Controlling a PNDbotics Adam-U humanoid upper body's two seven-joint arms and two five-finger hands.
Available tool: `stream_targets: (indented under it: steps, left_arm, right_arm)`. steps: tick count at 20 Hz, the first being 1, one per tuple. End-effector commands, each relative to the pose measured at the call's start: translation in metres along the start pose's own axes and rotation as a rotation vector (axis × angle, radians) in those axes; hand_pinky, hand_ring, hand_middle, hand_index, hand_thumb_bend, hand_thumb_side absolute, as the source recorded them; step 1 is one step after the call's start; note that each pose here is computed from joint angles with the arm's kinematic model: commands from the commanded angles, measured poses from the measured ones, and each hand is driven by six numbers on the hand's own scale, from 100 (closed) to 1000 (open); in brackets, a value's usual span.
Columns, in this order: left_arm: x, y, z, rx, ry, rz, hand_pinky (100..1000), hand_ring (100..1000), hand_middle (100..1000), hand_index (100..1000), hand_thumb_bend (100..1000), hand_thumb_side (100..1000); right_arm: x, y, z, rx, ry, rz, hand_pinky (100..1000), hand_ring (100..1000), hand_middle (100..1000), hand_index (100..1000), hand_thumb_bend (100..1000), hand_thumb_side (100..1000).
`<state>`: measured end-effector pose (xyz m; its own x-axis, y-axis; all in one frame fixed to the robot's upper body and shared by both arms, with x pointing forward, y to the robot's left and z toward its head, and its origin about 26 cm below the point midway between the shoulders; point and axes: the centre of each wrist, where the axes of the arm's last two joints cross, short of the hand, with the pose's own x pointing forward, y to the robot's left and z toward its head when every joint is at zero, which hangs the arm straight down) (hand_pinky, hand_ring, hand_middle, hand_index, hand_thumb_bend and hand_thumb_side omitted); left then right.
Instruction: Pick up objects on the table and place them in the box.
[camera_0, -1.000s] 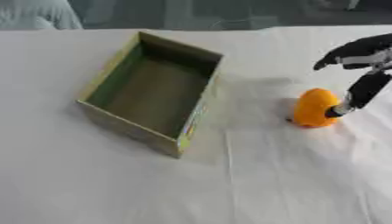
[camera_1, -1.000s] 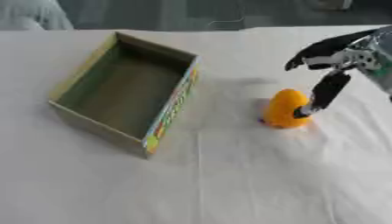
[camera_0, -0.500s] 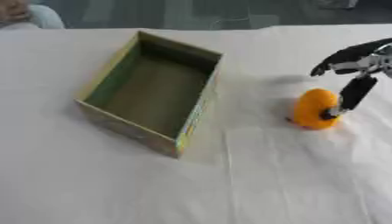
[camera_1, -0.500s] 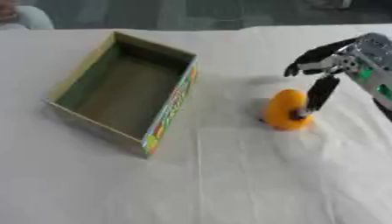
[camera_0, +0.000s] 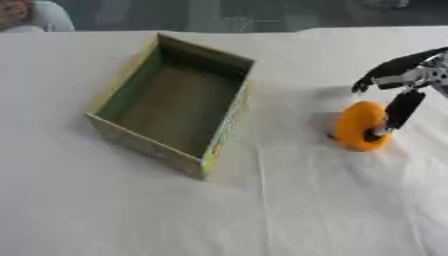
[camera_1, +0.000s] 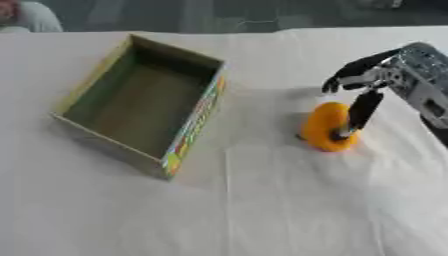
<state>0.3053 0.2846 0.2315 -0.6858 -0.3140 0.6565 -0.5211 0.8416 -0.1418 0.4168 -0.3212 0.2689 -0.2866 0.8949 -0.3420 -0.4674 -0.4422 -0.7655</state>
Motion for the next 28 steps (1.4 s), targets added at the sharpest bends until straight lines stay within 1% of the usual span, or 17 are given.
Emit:
stream_targets:
  steps: [1, 7, 8, 10, 15, 17, 18, 20, 22, 24, 25, 26, 27, 28]
  left_arm:
    - [0.007, 0.002, -0.006, -0.007, -0.040, -0.004, 790, 676, 700, 853, 100, 930]
    - [0.007, 0.002, -0.006, -0.007, -0.040, -0.004, 790, 676, 700, 853, 100, 930]
    - [0.007, 0.002, -0.006, -0.008, -0.040, -0.005, 790, 676, 701, 854, 100, 932]
    - [0.007, 0.002, -0.006, -0.008, -0.041, -0.007, 791, 676, 701, 855, 100, 933]
    - [0.007, 0.002, -0.006, -0.012, -0.043, -0.008, 790, 676, 701, 855, 100, 933]
    - [0.008, 0.002, -0.007, -0.012, -0.044, -0.007, 790, 676, 701, 855, 100, 934]
    - [0.008, 0.002, -0.007, -0.012, -0.044, -0.007, 790, 676, 701, 855, 100, 934]
    - [0.008, 0.002, -0.007, -0.013, -0.045, -0.005, 790, 677, 701, 856, 100, 934]
    - [0.008, 0.002, -0.007, -0.015, -0.045, -0.005, 790, 677, 702, 856, 100, 934]
    - [0.008, 0.002, -0.007, -0.015, -0.046, -0.005, 790, 677, 702, 856, 100, 933]
    - [0.008, 0.002, -0.007, -0.016, -0.047, -0.006, 790, 677, 702, 856, 100, 933]
    - [0.008, 0.002, -0.007, -0.017, -0.047, -0.006, 790, 677, 702, 856, 100, 933]
    - [0.008, 0.002, -0.007, -0.017, -0.047, -0.007, 790, 677, 702, 856, 100, 933]
    - [0.008, 0.002, -0.007, -0.017, -0.047, -0.007, 790, 677, 702, 856, 100, 932]
  right_arm:
    - [-0.006, -0.008, 0.007, -0.020, 0.006, 0.002, 850, 992, 847, 941, 497, 463]
    - [-0.005, -0.008, 0.008, -0.022, 0.004, 0.000, 850, 992, 847, 941, 497, 463]
    - [-0.005, -0.012, 0.012, -0.045, 0.009, 0.000, 833, 955, 715, 752, 351, 420]
    - [-0.003, -0.017, 0.020, -0.079, 0.016, 0.007, 834, 956, 723, 761, 345, 420]
    - [0.005, -0.019, 0.033, -0.104, 0.019, 0.014, 830, 947, 699, 741, 306, 412]
    - [0.006, -0.019, 0.037, -0.112, 0.019, 0.009, 822, 925, 625, 683, 177, 383]
    - [0.007, -0.019, 0.038, -0.115, 0.017, 0.003, 820, 921, 611, 669, 108, 372]
    - [0.008, -0.019, 0.039, -0.119, 0.016, -0.015, 815, 908, 590, 649, 100, 339]
    - [0.008, -0.019, 0.039, -0.118, 0.015, -0.037, 812, 903, 593, 650, 100, 297]
    - [0.007, -0.018, 0.038, -0.114, 0.012, -0.060, 809, 896, 589, 645, 100, 204]
    - [0.007, -0.017, 0.038, -0.111, 0.009, -0.069, 808, 893, 587, 643, 100, 179]
    - [0.007, -0.017, 0.038, -0.109, 0.005, -0.076, 803, 885, 577, 634, 100, 131]
    - [0.006, -0.017, 0.038, -0.109, 0.001, -0.084, 799, 878, 568, 625, 100, 201]
    - [0.007, -0.018, 0.039, -0.113, -0.004, -0.093, 792, 867, 553, 611, 100, 220]
